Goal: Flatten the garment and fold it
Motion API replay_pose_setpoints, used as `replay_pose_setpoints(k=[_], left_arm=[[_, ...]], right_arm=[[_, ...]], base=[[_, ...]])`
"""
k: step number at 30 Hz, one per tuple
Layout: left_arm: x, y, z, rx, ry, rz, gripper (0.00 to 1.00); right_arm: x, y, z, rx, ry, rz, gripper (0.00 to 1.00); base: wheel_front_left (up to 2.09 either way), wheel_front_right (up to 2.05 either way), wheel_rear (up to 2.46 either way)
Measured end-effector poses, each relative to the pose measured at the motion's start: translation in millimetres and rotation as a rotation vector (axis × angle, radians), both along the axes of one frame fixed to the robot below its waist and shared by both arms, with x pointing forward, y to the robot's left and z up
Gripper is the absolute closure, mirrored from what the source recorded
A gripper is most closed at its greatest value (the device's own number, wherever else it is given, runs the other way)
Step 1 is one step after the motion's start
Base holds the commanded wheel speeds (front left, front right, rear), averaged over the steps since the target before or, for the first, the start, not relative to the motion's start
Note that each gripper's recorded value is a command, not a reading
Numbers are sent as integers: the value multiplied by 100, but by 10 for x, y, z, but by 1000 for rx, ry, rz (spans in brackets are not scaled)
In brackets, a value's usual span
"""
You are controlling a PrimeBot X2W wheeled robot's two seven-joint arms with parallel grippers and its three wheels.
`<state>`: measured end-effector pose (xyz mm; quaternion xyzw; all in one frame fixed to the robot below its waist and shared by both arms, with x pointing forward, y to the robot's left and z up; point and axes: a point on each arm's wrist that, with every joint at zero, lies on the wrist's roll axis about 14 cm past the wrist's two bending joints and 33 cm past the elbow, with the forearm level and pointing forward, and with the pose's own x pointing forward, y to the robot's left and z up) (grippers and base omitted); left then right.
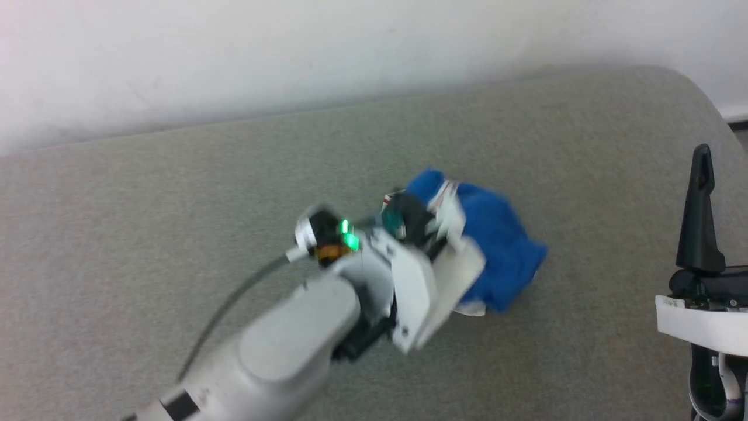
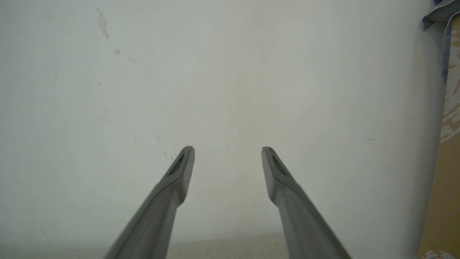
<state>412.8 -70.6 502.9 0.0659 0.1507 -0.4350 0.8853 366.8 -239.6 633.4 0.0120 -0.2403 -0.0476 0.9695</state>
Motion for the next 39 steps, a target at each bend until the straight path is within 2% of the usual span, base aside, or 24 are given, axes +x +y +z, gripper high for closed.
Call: replay_pose_setpoints(k=[3,6,7,8,14,16,18,22,28,31,35,39], left_arm=[[-153,-17,-495,64,119,-3,100],[-138,-83,-568,29,141,11,100],[-114,-112,-522,-3,138,21,60],[-82,-132,-461,-32,123,30,0],[173,-44,212,-264,-3,114,0],[265,132,523,-344,-83,173,0],[378,480,804,-409,-194,286,0],[373,1291,1021,-413,-395,494,0],[31,2274,914,-339,-494,793,0],[-191,2453,902,-328,-530,860,0],[-466,2514,720,-302,-504,910,0],[-582,2541,621,-313,-476,946,0]], right_arm=[[8,-49,-76,2,24,-15,0],[29,-79,-139,2,45,-25,0],[40,-80,-154,3,49,-24,0],[53,-69,-167,4,52,-21,0],[106,50,-171,12,50,19,0],[107,101,-149,15,43,36,0],[102,160,-151,19,43,54,0],[102,264,-180,27,51,88,0],[117,384,-325,41,95,127,0],[124,396,-427,52,126,133,0],[129,425,-607,63,181,142,0],[165,469,-742,70,222,155,0]], base=[[0,0,0],[0,0,0],[0,0,0],[0,0,0],[0,0,0],[0,0,0],[0,0,0],[0,0,0],[0,0,0],[0,0,0],[0,0,0],[0,0,0]])
